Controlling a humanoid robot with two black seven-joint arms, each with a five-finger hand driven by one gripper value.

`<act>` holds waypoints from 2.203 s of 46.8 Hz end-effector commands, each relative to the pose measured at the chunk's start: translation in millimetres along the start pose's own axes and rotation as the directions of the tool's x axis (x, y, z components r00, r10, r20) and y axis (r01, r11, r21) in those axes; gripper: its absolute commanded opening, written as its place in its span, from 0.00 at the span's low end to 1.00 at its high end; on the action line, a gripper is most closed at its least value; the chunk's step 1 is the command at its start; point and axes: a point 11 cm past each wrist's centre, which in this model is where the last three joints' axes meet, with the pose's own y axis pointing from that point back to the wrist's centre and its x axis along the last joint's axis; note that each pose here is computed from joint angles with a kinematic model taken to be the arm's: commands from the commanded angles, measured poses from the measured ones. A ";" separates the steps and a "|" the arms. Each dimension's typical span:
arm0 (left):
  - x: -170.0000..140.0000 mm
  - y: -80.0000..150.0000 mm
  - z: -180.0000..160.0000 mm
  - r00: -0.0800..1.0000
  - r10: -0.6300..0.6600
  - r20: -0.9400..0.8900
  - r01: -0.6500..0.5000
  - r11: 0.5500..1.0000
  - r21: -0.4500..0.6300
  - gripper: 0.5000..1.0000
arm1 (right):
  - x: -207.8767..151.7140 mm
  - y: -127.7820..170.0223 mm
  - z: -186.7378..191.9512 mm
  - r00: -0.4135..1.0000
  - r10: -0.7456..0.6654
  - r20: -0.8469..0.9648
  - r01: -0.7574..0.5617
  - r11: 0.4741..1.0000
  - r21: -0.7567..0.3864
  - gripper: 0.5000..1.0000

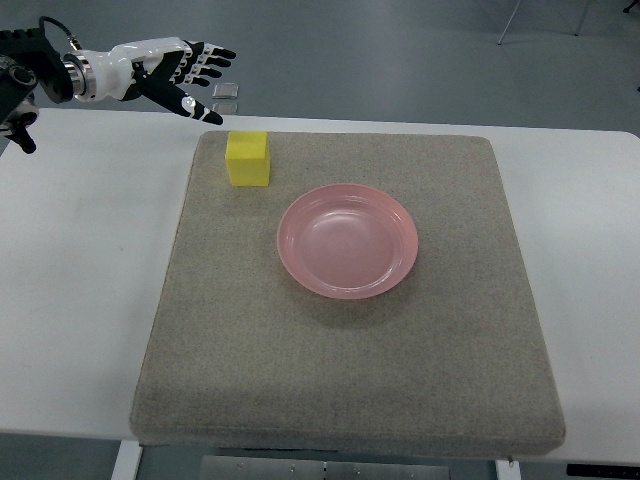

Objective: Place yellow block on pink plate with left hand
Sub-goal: 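Lower the left hand over the yellow cube and close fingers around it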

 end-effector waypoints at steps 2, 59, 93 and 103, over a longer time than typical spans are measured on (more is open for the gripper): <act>-4.4 -3.9 -0.8 0.993 0.004 0.118 -0.008 0.999 0.041 0.95 | 0.0 0.0 0.0 1.000 0.000 0.000 0.000 1.000 0.000 0.85; -67.0 -58.4 -11.7 0.898 -0.019 0.440 -0.049 0.989 0.143 0.88 | 0.5 0.0 0.0 1.000 0.002 0.000 -0.002 1.000 0.000 0.85; -58.3 -56.7 -9.7 0.880 0.019 0.474 -0.101 0.984 0.147 0.21 | 0.0 0.0 0.0 1.000 0.000 0.000 0.000 1.000 0.000 0.85; -48.9 -52.0 -1.7 0.874 0.030 0.485 -0.107 0.986 0.131 0.00 | 0.0 0.0 0.0 1.000 0.000 0.000 0.000 1.000 0.000 0.85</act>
